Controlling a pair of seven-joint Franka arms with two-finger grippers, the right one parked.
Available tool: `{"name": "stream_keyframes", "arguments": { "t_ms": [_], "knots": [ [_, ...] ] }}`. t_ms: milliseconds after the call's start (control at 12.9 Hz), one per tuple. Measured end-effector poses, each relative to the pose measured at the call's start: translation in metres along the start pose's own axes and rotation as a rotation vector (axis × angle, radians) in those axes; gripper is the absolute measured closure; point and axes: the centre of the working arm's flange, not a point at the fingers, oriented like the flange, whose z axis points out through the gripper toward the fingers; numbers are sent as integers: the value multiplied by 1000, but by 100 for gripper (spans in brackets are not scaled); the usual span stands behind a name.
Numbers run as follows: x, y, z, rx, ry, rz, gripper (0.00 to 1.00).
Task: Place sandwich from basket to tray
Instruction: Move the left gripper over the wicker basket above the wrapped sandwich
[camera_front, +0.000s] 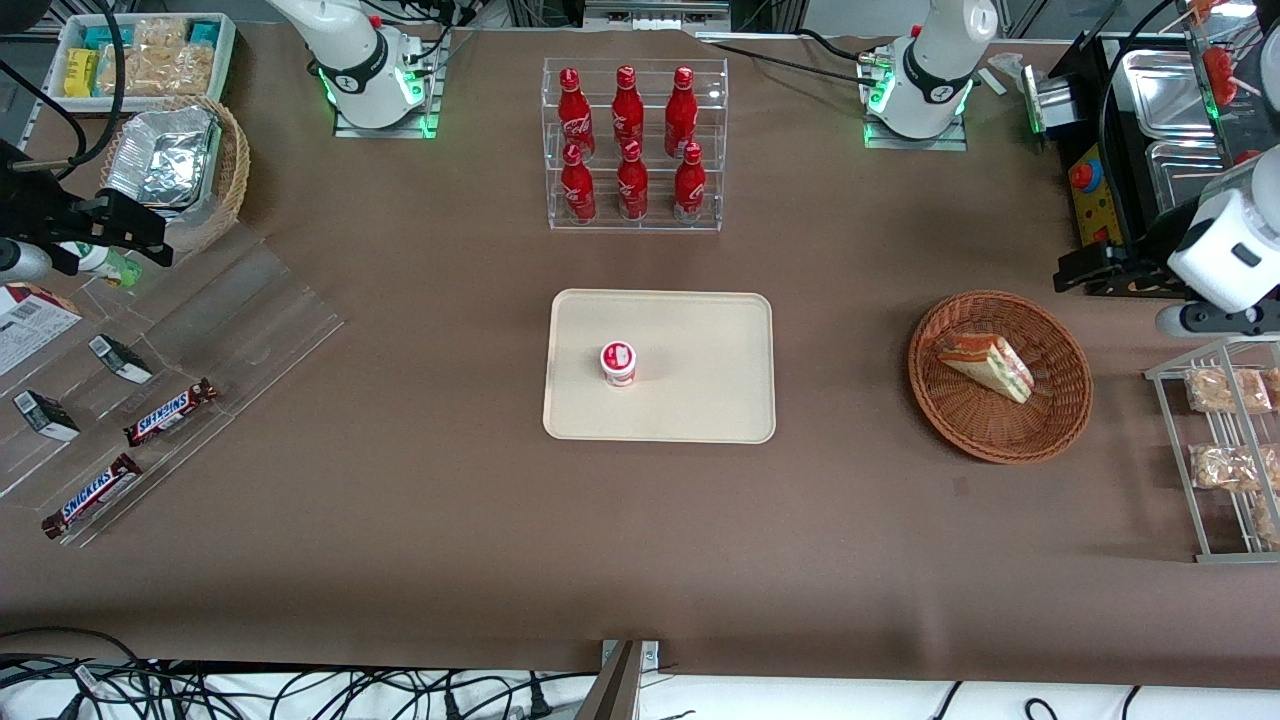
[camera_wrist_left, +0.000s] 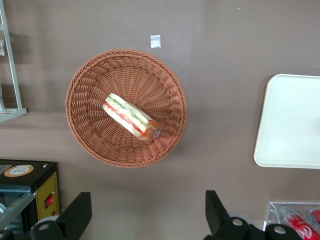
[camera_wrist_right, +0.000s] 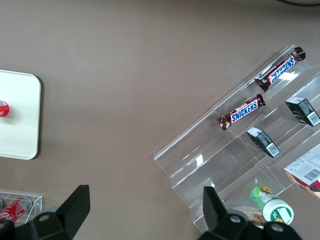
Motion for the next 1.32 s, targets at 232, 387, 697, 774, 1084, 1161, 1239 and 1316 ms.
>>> {"name": "stream_keyframes", "arguments": {
  "t_ms": [232,387,697,774,1084,1161,1239,1316],
  "knots": [
    [8,-3,34,26,1,-112,0],
    [10,-5,56,43,4,-201,0],
    [12,-6,106,48,24,-391,0],
    [11,-7,116,57,28,-427,0],
    [6,-8,161,93,74,-573,0],
    [4,-7,174,87,84,-599,0],
    [1,-7,186,80,96,-622,0],
    [-1,-7,196,72,107,-644,0]
  ]
}}
